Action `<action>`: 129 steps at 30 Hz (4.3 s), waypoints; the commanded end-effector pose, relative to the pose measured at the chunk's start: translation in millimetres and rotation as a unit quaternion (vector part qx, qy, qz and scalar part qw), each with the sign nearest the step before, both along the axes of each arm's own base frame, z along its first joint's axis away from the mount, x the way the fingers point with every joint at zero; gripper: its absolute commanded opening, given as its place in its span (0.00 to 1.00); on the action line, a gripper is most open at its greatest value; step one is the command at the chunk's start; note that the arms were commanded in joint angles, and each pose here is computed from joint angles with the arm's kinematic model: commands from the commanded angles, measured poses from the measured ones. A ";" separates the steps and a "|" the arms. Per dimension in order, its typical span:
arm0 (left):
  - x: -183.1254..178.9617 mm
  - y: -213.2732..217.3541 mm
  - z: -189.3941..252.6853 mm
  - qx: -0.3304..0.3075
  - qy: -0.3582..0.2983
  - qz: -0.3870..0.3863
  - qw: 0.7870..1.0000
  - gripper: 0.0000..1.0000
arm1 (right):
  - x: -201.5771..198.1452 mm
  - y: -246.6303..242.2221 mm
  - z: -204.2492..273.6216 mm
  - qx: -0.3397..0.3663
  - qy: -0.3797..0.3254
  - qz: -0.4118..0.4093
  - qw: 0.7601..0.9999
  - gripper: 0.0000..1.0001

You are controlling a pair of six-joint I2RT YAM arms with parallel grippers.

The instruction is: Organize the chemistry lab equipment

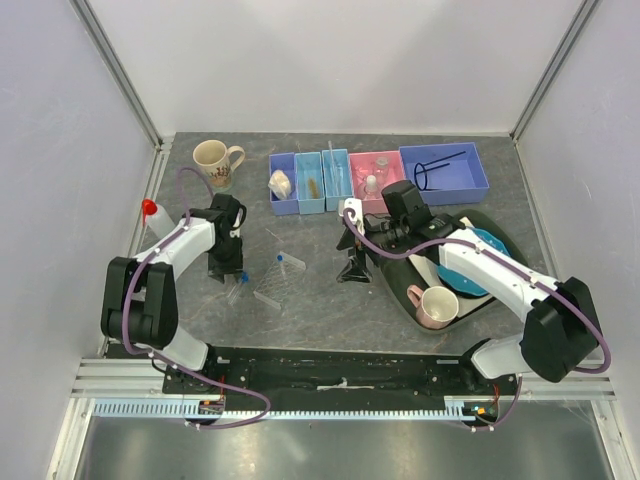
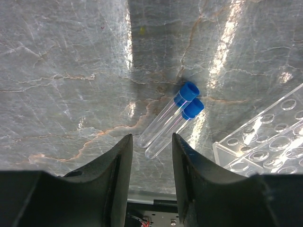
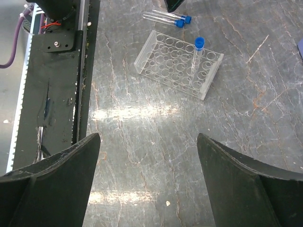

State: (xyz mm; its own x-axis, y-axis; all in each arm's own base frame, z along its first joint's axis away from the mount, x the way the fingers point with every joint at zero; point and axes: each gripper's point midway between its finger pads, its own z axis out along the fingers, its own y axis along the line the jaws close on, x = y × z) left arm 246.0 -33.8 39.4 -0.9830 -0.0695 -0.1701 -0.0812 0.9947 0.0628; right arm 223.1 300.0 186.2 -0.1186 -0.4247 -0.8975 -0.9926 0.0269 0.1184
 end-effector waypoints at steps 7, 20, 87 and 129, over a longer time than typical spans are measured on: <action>4.3 4.5 7.7 0.017 -0.003 0.002 1.000 0.45 | -2.9 -2.1 16.9 0.031 -0.035 0.020 0.999 0.91; 40.9 5.9 65.8 0.001 -0.158 0.026 0.987 0.50 | 6.0 -12.6 23.4 0.033 -0.055 0.001 0.998 0.92; 195.2 222.4 63.5 0.101 -0.387 0.184 0.898 0.49 | 48.0 -38.6 9.2 -0.011 -0.049 -0.080 0.996 0.98; 49.7 -196.7 216.7 -0.473 -0.350 -0.142 0.796 0.37 | 57.6 -39.6 42.4 0.038 0.014 -0.093 0.995 0.98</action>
